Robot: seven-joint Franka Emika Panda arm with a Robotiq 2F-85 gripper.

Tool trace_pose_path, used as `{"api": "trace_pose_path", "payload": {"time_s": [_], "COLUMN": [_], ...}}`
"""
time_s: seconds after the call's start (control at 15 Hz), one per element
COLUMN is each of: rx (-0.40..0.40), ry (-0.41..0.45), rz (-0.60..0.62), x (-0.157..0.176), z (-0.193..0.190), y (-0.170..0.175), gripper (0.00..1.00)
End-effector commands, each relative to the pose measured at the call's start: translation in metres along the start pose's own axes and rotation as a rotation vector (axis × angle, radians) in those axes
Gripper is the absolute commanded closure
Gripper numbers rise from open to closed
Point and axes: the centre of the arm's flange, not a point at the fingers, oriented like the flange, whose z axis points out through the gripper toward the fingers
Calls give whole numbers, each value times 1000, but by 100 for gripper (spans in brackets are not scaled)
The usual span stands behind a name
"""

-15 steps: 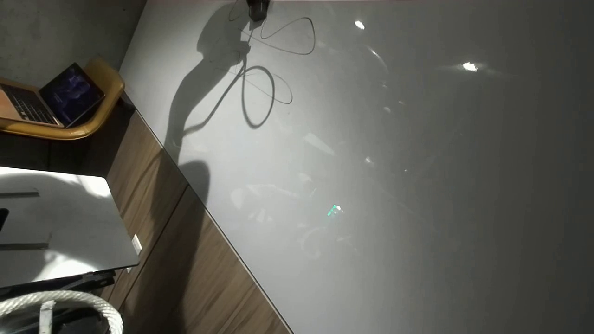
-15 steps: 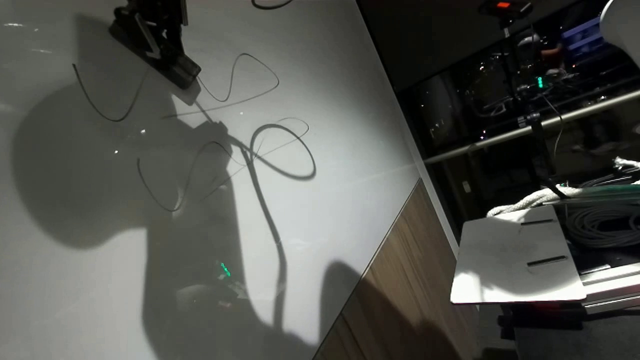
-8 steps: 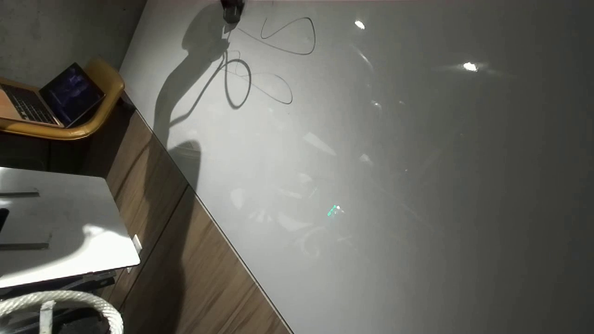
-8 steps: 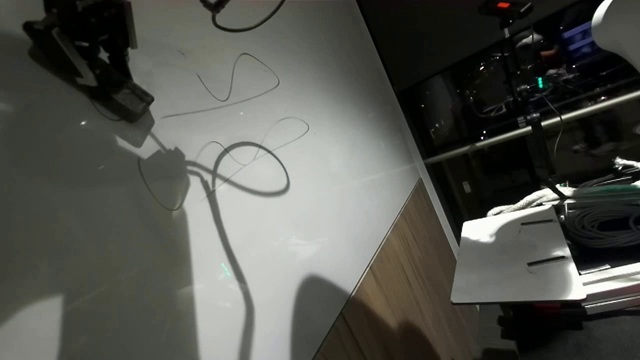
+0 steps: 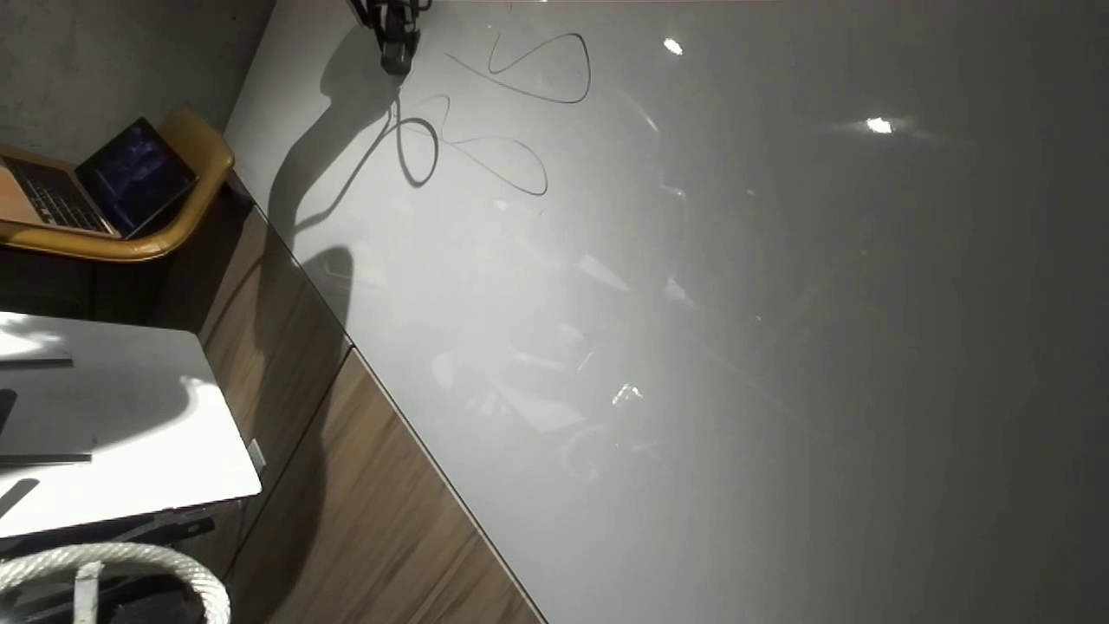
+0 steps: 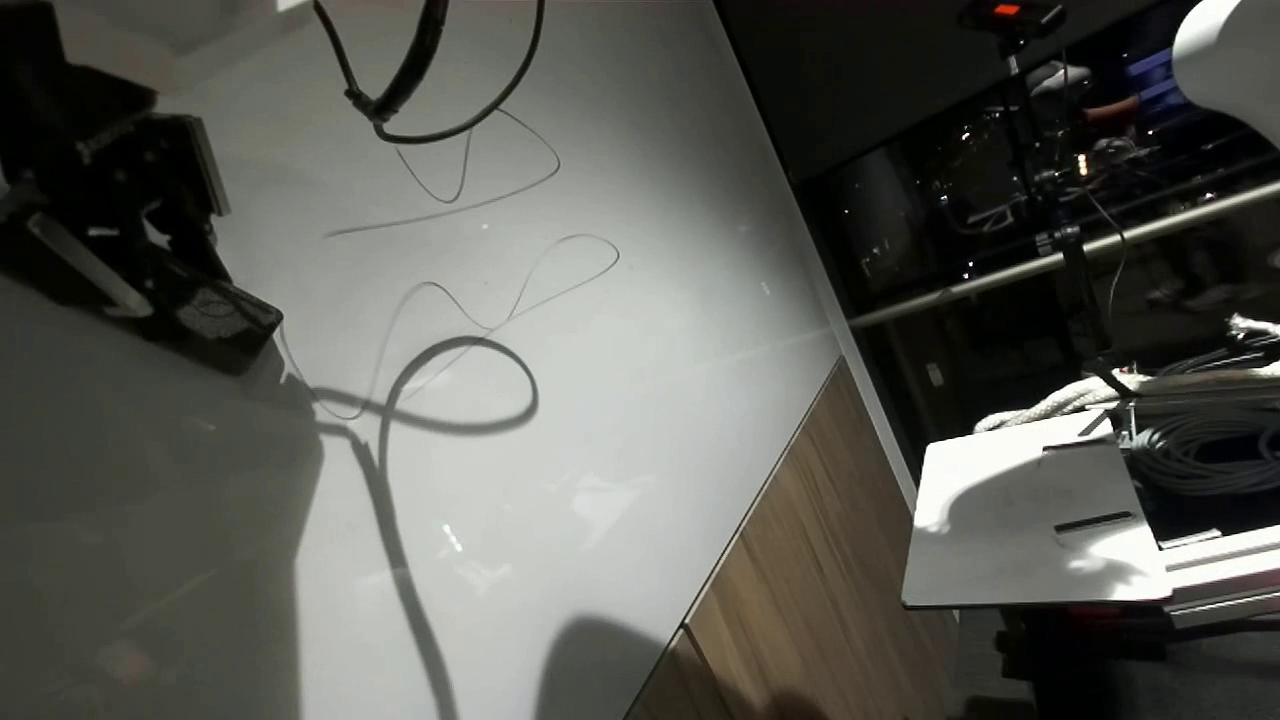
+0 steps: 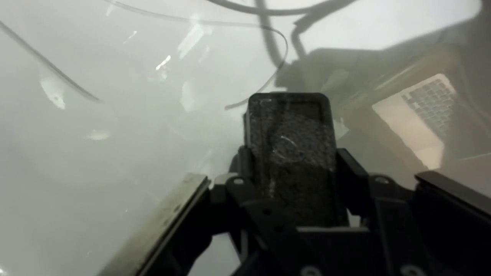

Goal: Use the eraser to wipe the whiteboard.

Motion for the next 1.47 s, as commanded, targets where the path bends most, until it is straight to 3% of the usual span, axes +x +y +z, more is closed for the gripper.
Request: {"api": "trace_pose_path", "payload": {"time_s": [0.0,0.67,1.2,1.4], "rx": [-100,-300,-464,-475], "ry": [-28,-152,-272,-257], "rz": [-20,167,391,482], "x": [13,-86,-185,-231], "z": [58,29,47,53], "y": [50,136,279,344], "gripper": [71,71,71,71]}}
